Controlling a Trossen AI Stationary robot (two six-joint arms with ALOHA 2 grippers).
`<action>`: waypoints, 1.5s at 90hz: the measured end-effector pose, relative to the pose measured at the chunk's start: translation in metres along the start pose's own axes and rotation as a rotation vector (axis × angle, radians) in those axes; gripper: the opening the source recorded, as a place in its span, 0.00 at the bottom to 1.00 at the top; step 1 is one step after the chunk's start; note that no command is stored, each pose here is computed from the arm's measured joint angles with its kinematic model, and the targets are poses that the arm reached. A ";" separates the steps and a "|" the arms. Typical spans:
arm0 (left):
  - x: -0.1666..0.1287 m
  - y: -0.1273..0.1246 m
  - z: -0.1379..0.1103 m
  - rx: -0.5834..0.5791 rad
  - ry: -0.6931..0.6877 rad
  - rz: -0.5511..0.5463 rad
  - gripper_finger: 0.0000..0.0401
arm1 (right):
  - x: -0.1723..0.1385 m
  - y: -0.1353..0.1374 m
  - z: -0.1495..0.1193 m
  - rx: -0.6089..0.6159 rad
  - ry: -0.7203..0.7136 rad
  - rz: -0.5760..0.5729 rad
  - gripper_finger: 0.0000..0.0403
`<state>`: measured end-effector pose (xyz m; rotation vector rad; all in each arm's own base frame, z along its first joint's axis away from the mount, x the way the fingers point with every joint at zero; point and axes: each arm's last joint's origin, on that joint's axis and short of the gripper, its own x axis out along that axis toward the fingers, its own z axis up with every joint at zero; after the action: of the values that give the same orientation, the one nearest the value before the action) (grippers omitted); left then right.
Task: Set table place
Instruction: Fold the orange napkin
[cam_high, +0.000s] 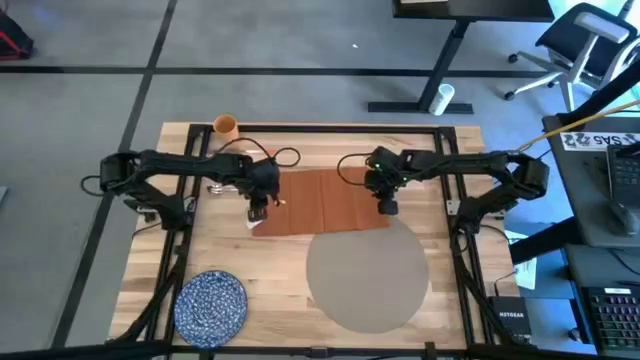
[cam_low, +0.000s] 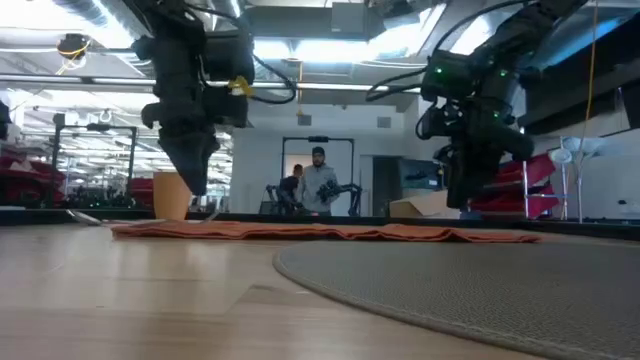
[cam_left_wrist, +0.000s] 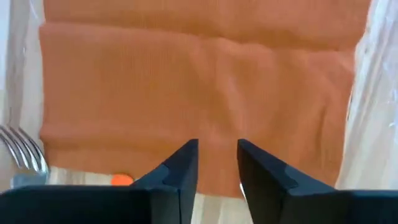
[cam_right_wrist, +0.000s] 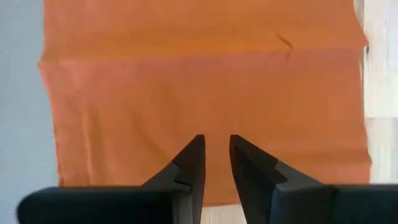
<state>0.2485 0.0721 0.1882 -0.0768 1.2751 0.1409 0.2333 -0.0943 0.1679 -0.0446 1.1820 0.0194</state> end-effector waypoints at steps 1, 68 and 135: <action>0.000 0.000 0.001 0.001 0.001 0.001 0.25 | 0.000 0.000 0.000 -0.003 0.003 0.001 0.15; 0.031 0.001 0.024 0.034 0.115 -0.026 0.26 | 0.001 0.000 0.000 -0.016 0.006 -0.004 0.15; 0.031 -0.001 0.025 0.067 0.107 -0.028 0.26 | 0.002 0.001 -0.001 0.046 0.015 0.018 0.43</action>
<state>0.2813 0.0763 0.1654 -0.0454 1.3843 0.0711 0.2332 -0.0935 0.1652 0.0066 1.1974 0.0075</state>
